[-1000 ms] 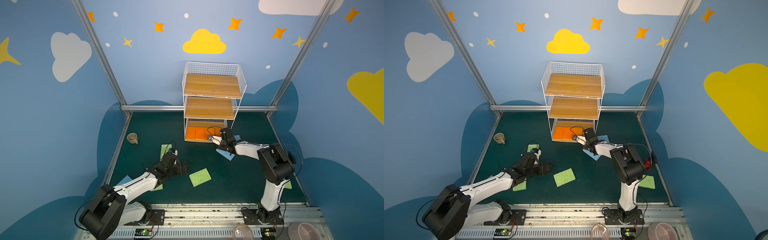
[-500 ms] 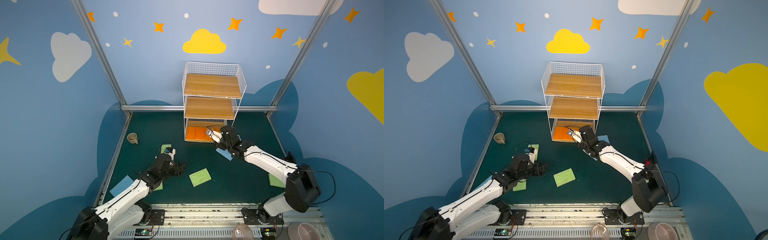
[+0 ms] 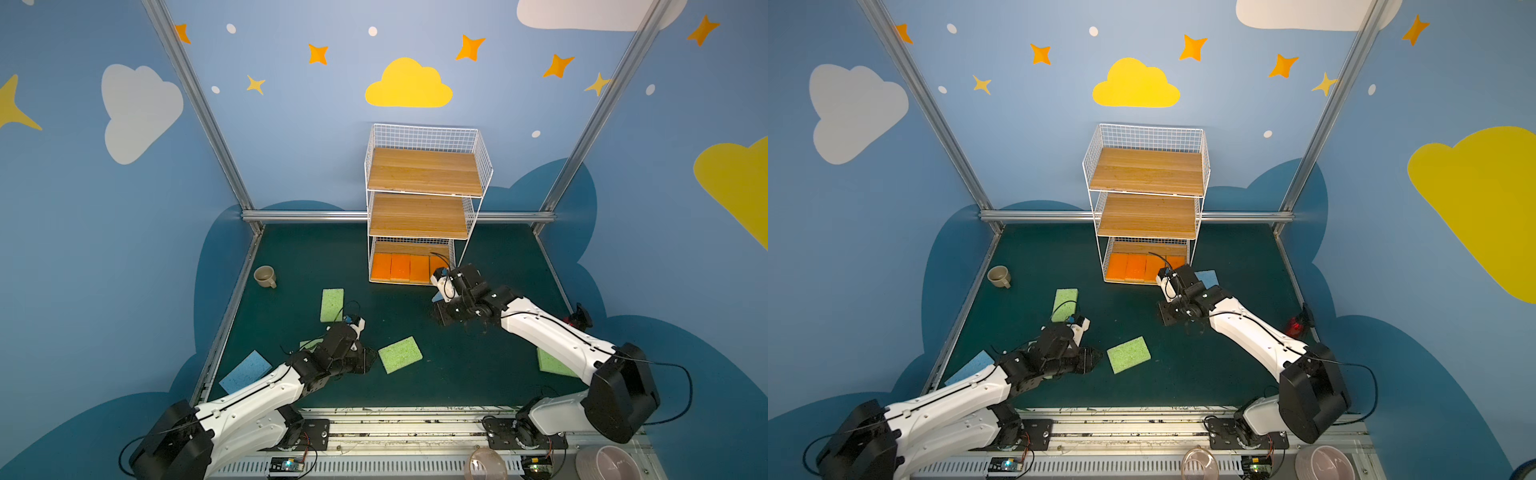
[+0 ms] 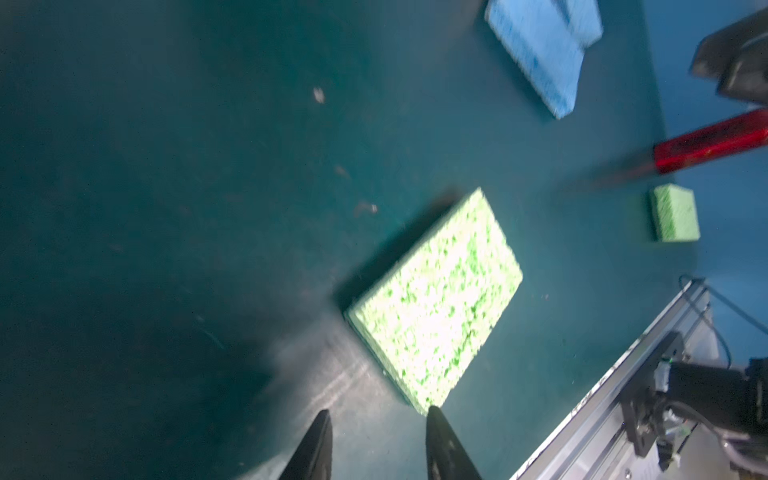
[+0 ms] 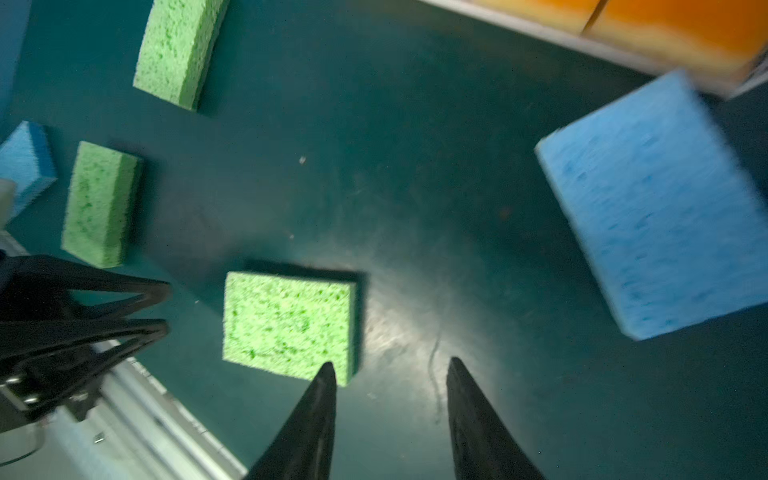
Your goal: Place and organize the cleaning sponges onto the shelf
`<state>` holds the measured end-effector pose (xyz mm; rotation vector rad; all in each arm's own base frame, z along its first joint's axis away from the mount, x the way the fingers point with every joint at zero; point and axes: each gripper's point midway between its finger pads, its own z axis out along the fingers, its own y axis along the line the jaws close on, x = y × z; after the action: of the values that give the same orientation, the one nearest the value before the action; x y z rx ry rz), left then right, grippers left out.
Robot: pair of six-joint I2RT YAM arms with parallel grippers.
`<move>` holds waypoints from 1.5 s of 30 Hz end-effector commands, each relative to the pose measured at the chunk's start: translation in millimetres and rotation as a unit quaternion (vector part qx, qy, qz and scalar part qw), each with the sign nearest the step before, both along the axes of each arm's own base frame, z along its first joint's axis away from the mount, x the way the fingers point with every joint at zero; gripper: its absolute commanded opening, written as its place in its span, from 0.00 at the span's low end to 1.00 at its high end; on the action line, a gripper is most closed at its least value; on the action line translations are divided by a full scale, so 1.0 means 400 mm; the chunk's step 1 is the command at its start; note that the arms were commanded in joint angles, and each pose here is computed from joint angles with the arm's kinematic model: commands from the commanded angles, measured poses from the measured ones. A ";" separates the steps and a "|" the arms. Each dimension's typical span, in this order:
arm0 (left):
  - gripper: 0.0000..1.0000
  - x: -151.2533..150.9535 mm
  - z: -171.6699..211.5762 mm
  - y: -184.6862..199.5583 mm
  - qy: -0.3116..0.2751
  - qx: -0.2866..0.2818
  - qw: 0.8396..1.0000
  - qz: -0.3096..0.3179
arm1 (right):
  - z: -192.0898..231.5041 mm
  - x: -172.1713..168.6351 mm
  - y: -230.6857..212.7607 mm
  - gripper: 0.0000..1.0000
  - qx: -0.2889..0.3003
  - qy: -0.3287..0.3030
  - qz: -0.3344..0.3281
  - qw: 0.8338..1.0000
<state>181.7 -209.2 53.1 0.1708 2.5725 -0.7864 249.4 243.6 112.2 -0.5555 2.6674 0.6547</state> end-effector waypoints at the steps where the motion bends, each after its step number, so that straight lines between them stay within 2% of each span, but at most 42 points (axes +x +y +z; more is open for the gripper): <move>1: 0.38 0.011 -0.019 -0.010 0.002 -0.006 1.000 0.014 | -0.020 -0.056 0.070 0.42 0.088 0.091 -0.005 0.992; 6: 0.36 0.011 -0.042 -0.041 0.022 -0.016 1.000 0.002 | -0.114 -0.079 0.068 0.30 0.073 0.140 -0.025 0.987; 17: 0.34 0.025 -0.058 -0.107 0.030 -0.018 0.999 -0.019 | -0.170 -0.060 0.013 0.29 0.045 0.144 -0.066 0.986; 22: 0.35 0.059 -0.060 -0.173 0.032 -0.026 0.999 -0.033 | -0.135 -0.037 -0.050 0.31 0.051 0.130 -0.097 0.985; 28: 0.35 0.127 -0.066 -0.260 0.036 -0.037 0.998 -0.045 | -0.096 -0.032 -0.130 0.39 0.060 0.112 -0.135 0.983; 32: 0.35 0.165 -0.044 -0.304 0.030 -0.049 0.997 -0.054 | -0.099 -0.029 -0.152 0.45 0.071 0.125 -0.150 0.978; 35: 0.42 0.174 -0.024 -0.305 0.020 -0.044 0.997 -0.056 | -0.105 -0.024 -0.151 0.48 0.081 0.136 -0.150 0.976; 41: 0.71 0.158 -0.012 -0.240 0.012 -0.032 0.999 -0.036 | -0.144 -0.008 -0.149 0.46 0.067 0.154 -0.151 0.974; 45: 0.74 0.136 -0.018 -0.204 0.014 -0.026 0.999 -0.027 | -0.167 0.016 -0.136 0.40 0.068 0.165 -0.156 0.971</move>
<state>242.7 -303.9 53.6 0.2256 2.5464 -0.9286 243.2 182.6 41.4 0.0315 2.9155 0.8601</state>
